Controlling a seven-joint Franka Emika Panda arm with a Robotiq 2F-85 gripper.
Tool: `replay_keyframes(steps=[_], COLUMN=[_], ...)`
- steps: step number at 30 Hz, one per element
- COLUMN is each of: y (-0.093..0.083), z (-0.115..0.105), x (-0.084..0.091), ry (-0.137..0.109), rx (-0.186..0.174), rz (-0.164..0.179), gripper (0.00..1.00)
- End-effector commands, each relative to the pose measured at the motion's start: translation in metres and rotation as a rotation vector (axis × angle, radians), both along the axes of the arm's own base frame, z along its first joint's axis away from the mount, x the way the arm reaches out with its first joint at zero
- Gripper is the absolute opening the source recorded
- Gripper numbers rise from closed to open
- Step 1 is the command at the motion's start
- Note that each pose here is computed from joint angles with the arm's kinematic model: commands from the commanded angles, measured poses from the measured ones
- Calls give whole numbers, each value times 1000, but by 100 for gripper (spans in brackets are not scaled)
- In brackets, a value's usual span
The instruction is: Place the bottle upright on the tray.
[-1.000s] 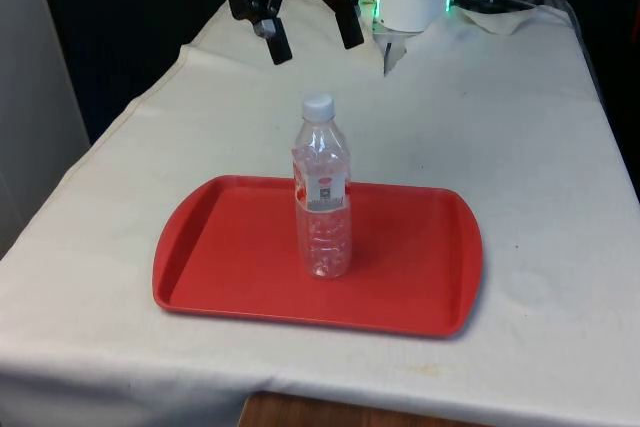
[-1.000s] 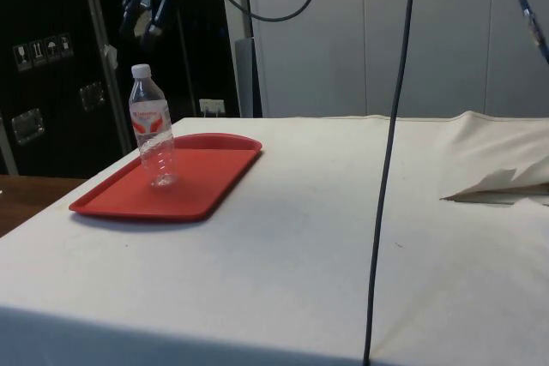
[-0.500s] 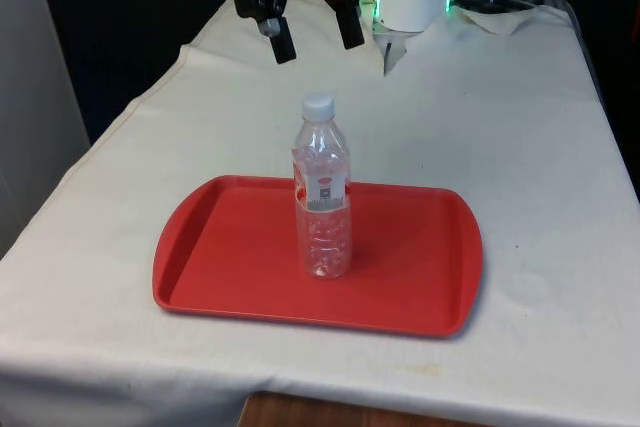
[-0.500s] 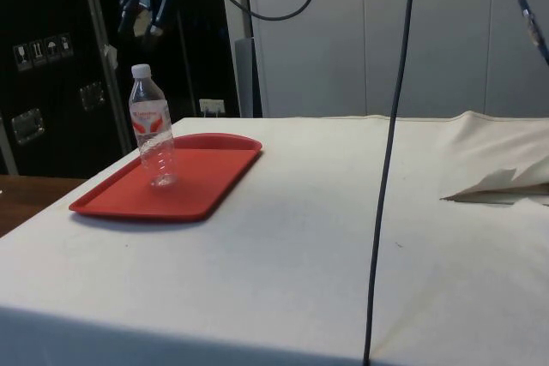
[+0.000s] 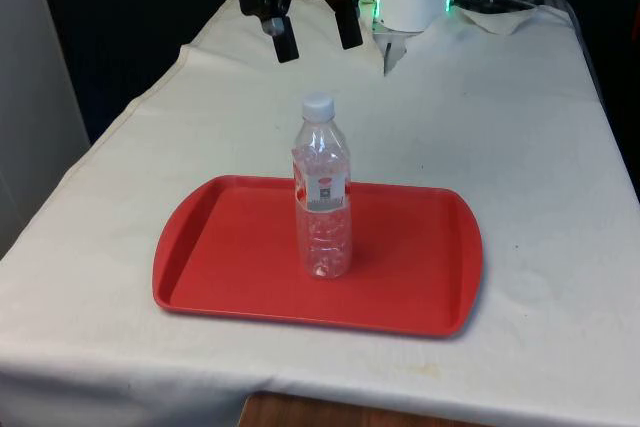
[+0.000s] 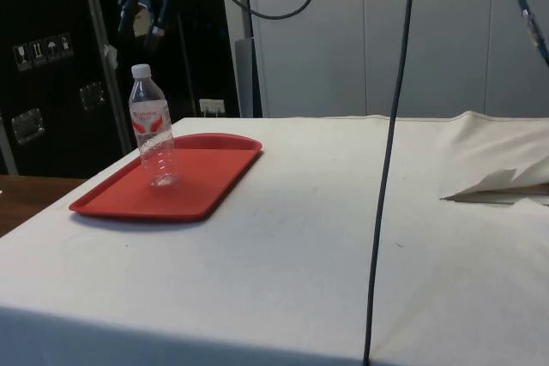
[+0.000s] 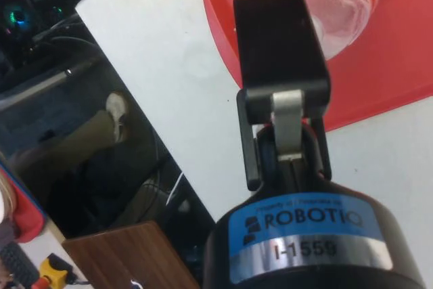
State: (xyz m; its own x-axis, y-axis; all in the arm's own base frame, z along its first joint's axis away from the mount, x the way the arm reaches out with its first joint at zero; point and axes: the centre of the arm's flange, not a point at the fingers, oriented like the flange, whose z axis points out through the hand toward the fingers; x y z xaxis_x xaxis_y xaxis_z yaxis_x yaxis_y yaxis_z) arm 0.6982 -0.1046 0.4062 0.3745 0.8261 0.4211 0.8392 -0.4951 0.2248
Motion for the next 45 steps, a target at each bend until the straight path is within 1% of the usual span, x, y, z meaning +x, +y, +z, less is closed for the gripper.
replay_keyframes(steps=[1,2,3,4,8,11,12,13,20,21,22,29,30,31,32,39,40,41,42,45], y=[1,1,1,1,3,4,4,5,8,8,9,12,12,13,13,16,15,16,17,17], z=[1,1,0,1,2,3,3,4,5,5,5,7,6,7,6,7,7,7,8,8], x=[0,0,0,1,1,2,1,2,3,3,3,4,3,4,4,5,4,5,5,5], ry=[3,5,2,5,11,14,13,15,26,22,26,35,33,37,40,47,46,49,50,55], rx=[-23,-28,-9,-33,-49,-68,-51,-73,-108,-93,-112,-149,-131,-153,-163,-194,-177,-198,-207,-220], rz=[-2,1,5,3,11,20,24,23,40,43,42,57,62,61,64,79,81,81,85,91], gripper=[100,100,100,100,100,100,100,100,100,100,100,100,100,100,100,100,100,100,100,100])
